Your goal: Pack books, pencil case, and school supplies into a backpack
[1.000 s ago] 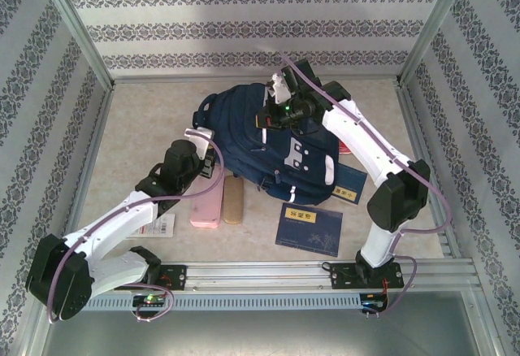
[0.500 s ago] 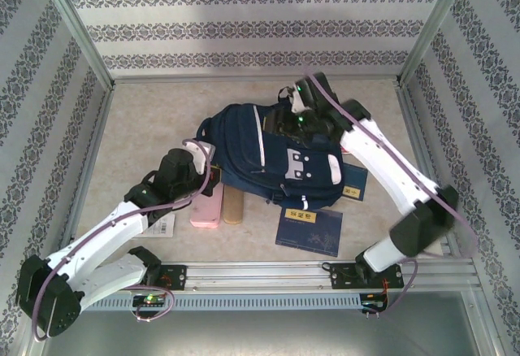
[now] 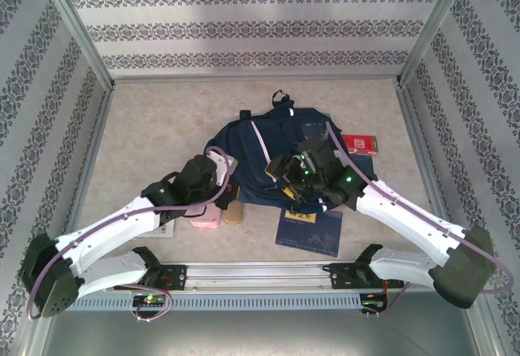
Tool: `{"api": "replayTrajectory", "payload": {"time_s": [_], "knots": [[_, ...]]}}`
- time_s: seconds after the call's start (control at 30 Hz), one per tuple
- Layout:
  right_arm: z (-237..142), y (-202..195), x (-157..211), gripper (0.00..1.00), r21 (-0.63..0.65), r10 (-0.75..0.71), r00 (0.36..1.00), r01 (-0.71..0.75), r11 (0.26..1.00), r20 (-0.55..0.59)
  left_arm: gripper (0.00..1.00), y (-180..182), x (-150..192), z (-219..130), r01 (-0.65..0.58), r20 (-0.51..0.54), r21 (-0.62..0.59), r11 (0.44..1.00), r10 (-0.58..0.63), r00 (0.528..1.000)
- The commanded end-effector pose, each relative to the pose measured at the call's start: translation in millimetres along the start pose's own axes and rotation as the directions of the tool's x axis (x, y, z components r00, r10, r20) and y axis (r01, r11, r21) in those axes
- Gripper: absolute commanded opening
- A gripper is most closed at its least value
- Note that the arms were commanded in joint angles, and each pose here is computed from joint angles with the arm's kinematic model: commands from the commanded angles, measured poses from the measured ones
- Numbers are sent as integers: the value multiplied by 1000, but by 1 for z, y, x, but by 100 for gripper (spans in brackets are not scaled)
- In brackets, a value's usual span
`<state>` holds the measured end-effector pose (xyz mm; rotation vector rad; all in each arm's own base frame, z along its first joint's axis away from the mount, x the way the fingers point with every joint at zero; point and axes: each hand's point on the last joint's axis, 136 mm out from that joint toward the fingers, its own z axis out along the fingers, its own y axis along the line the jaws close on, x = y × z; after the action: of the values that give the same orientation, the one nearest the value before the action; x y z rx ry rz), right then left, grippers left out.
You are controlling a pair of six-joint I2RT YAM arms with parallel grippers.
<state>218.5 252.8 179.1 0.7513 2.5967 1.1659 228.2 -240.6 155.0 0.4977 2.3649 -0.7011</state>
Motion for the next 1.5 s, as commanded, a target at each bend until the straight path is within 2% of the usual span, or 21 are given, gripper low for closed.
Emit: {"api": "replayTrajectory", "payload": {"time_s": [0.0,0.27,0.43,0.57,0.73,0.9,1.1,1.3,1.47], "knots": [[1,-6,4,77,-76,176,984,-174,982,32,0,-30,-32,-5,-17,71,51,999,14,997],[0,-62,5,81,-43,274,956,-270,962,106,0,-61,-45,-12,-37,132,122,992,21,991],[3,-55,-3,81,-137,304,943,-287,948,133,0,-92,-40,-16,-85,138,187,979,60,989],[0,-35,-8,71,-208,301,938,-265,942,169,0,-107,-27,-17,-145,117,195,970,123,985],[-1,-31,-11,57,-199,294,928,-252,947,227,0,-115,-20,-24,-185,124,194,963,163,979],[-2,-41,-16,28,-160,280,919,-243,957,276,0,-116,-12,-30,-225,107,189,956,208,972],[-14,-48,-23,2,-130,242,913,-210,969,328,0,-97,-4,-38,-281,94,112,953,272,958],[-28,-44,-26,0,-99,172,923,-147,984,344,0,-70,2,-41,-364,60,-14,931,364,929],[-30,-44,-25,0,-82,144,934,-124,989,327,0,-61,3,-36,-361,53,-45,932,363,930]]}}
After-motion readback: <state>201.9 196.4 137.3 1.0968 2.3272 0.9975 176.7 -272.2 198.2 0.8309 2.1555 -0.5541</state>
